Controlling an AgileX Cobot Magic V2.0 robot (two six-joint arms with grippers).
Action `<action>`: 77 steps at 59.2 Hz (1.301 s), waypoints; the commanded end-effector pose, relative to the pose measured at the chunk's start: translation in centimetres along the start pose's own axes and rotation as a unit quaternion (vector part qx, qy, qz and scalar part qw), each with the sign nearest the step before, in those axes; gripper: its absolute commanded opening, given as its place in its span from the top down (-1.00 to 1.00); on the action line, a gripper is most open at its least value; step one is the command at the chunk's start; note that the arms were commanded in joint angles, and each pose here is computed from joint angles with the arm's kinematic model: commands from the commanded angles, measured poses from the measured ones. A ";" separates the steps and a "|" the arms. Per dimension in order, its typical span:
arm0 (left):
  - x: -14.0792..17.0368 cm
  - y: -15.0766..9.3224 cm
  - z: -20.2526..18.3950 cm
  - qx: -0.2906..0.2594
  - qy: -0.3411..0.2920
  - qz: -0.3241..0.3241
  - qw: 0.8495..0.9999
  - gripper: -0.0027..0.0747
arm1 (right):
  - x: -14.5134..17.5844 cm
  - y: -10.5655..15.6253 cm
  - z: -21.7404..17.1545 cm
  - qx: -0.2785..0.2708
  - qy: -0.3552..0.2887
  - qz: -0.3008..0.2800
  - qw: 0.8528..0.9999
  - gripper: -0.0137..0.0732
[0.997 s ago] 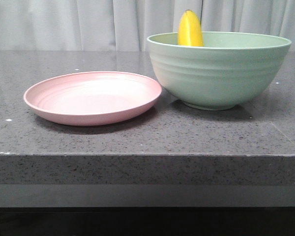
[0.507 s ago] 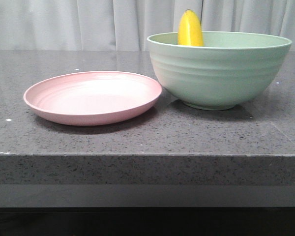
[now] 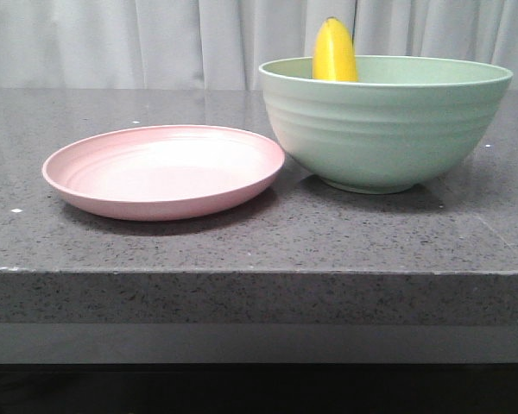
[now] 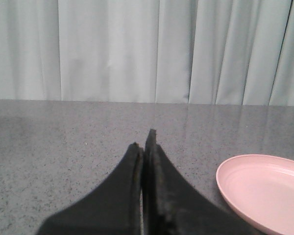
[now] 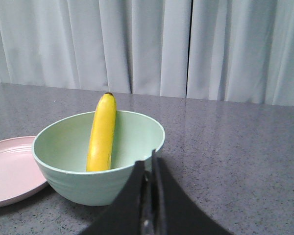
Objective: Transfer banana from pink plate to green bowl
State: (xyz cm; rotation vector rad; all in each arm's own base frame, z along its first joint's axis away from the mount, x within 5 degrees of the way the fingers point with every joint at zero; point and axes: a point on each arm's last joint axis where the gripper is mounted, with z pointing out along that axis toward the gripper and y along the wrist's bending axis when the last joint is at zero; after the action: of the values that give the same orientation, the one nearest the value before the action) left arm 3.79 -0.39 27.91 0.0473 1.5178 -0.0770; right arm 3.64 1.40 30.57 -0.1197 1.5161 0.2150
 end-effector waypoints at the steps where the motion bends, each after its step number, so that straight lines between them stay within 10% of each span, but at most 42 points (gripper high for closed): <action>1: -0.1 0.0 -0.2 -0.002 -0.041 -0.002 0.999 0.98 | -1.3 -0.2 0.0 0.013 -0.040 -0.003 0.999 0.89; 27: 7.3 0.3 1.3 -0.009 -0.002 0.005 1.000 0.98 | -1.2 -0.1 0.0 0.012 -0.037 -0.003 0.999 0.89; 77: 7.2 0.3 1.3 -0.009 -0.006 0.005 1.000 0.98 | -1.2 -0.1 0.0 0.012 -0.037 -0.003 0.999 0.89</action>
State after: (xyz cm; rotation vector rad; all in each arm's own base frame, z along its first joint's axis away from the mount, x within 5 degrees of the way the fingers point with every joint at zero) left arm 5.63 -0.39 19.95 0.0479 1.6108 -0.0565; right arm 3.63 1.42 30.53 -0.1216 1.5214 0.2159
